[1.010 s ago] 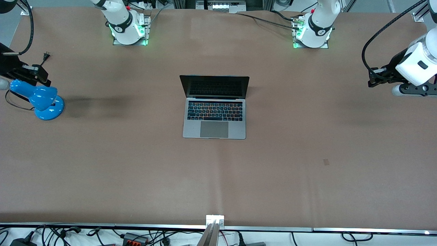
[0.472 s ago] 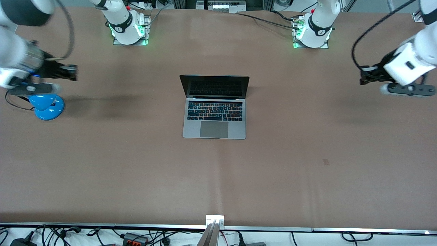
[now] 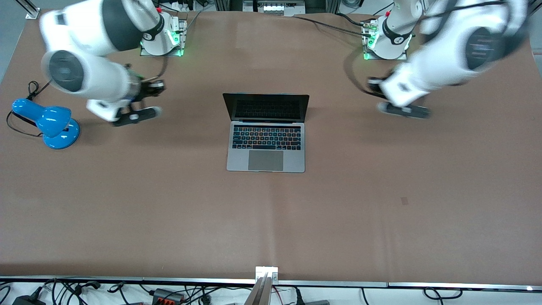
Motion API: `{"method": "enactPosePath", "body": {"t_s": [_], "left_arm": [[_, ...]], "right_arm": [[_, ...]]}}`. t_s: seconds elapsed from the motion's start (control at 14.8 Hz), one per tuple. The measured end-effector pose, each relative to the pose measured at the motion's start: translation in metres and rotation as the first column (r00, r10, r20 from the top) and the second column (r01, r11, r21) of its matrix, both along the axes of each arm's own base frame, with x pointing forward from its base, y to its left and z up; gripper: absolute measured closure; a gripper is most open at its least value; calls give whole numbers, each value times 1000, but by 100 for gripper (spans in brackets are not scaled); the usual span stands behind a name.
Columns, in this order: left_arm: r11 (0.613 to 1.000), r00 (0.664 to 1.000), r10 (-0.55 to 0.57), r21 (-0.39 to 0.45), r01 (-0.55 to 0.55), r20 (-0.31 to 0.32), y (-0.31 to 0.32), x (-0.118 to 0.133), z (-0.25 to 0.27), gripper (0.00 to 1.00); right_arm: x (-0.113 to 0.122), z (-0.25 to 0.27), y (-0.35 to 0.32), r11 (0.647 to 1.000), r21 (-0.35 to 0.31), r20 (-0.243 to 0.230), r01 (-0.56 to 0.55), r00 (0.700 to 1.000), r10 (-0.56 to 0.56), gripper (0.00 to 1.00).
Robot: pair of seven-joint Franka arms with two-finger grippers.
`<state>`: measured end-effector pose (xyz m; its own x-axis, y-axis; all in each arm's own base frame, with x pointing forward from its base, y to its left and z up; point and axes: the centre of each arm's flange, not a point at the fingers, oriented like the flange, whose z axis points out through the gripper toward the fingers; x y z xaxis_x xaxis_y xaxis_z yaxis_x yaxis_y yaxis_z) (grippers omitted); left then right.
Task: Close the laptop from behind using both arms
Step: 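Move both grippers toward the top edge of the laptop screen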
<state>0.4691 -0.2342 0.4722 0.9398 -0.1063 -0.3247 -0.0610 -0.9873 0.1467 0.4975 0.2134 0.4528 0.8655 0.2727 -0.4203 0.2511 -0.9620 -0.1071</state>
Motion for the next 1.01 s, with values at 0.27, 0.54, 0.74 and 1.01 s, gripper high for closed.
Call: {"method": "enactPosePath", "body": {"t_s": [0.27, 0.54, 0.74, 1.01], "left_arm": [[999, 998, -43, 1, 43, 37, -75, -47, -54, 99], [998, 999, -35, -48, 35, 8, -94, -49, -97, 99], [996, 1000, -24, -92, 22, -16, -114, -53, -124, 99], [993, 999, -24, -116, 19, -40, -128, -58, -142, 99]], "right_arm": [[-30, -36, 78, 999, 18, -65, -46, 997, 47, 99], [-54, -81, 144, 998, -37, -44, -44, 998, 42, 99], [-67, -99, 172, 998, -58, -25, -40, 999, 38, 99], [-55, -97, 167, 999, -39, 7, -9, 1000, 9, 99]]}}
